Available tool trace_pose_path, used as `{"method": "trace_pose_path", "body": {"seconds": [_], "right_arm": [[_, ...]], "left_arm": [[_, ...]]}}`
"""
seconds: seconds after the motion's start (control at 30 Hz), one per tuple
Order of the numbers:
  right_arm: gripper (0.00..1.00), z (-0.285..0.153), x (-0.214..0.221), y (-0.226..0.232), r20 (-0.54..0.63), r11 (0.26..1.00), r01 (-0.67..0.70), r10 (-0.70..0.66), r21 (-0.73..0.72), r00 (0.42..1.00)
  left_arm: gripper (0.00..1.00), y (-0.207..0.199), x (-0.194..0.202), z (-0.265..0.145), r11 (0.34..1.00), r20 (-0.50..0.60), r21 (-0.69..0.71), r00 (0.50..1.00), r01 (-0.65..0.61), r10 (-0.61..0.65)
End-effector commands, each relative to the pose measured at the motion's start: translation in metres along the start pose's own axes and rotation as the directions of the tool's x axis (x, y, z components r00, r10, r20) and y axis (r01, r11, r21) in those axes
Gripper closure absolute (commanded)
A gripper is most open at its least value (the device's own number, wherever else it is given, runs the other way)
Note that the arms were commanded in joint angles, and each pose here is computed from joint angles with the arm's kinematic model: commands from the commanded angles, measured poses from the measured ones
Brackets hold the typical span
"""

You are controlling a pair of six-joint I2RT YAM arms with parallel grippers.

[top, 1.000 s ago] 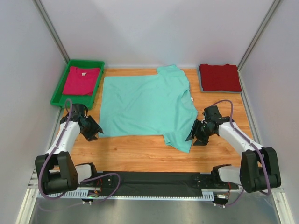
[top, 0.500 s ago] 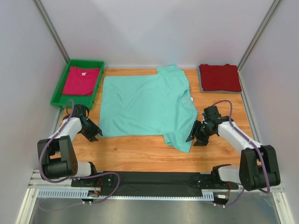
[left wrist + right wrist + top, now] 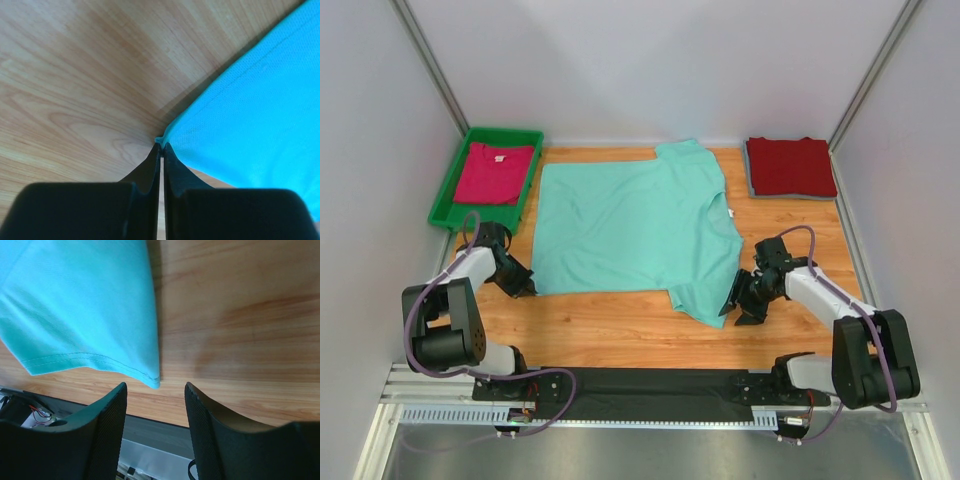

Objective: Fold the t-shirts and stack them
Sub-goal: Flatten the tshirt out

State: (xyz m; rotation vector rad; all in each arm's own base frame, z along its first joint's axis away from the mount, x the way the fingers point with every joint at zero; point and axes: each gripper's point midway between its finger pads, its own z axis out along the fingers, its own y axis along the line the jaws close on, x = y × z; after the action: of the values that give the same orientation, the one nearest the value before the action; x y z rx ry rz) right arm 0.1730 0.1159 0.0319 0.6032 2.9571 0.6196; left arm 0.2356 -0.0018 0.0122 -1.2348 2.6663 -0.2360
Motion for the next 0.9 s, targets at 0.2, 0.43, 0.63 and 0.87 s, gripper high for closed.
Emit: {"method": "trace_pose_path", "body": {"seconds": [0.2, 0.43, 0.63, 0.87], "right_arm": [[0.54, 0.013, 0.005, 0.001, -0.009, 0.995, -0.099, 0.099, -0.027, 0.995], [0.58, 0.029, 0.016, -0.004, -0.043, 0.990, -0.139, 0.139, 0.007, 0.989], [0.65, 0.037, 0.019, -0.018, -0.030, 0.982, -0.167, 0.170, 0.092, 0.985], [1.00, 0.021, 0.009, -0.015, 0.026, 0.987, -0.128, 0.125, 0.102, 0.992]], "left_arm": [[1.00, 0.002, -0.010, 0.002, 1.000, 0.039, -0.009, 0.999, -0.029, 0.029], [1.00, 0.000, -0.006, -0.003, 0.999, 0.036, 0.015, 0.998, -0.049, 0.049], [1.00, -0.001, -0.004, -0.008, 0.997, 0.038, 0.030, 0.997, -0.065, 0.063], [1.00, -0.007, -0.007, -0.021, 0.996, 0.055, 0.051, 0.996, -0.068, 0.066]]}}
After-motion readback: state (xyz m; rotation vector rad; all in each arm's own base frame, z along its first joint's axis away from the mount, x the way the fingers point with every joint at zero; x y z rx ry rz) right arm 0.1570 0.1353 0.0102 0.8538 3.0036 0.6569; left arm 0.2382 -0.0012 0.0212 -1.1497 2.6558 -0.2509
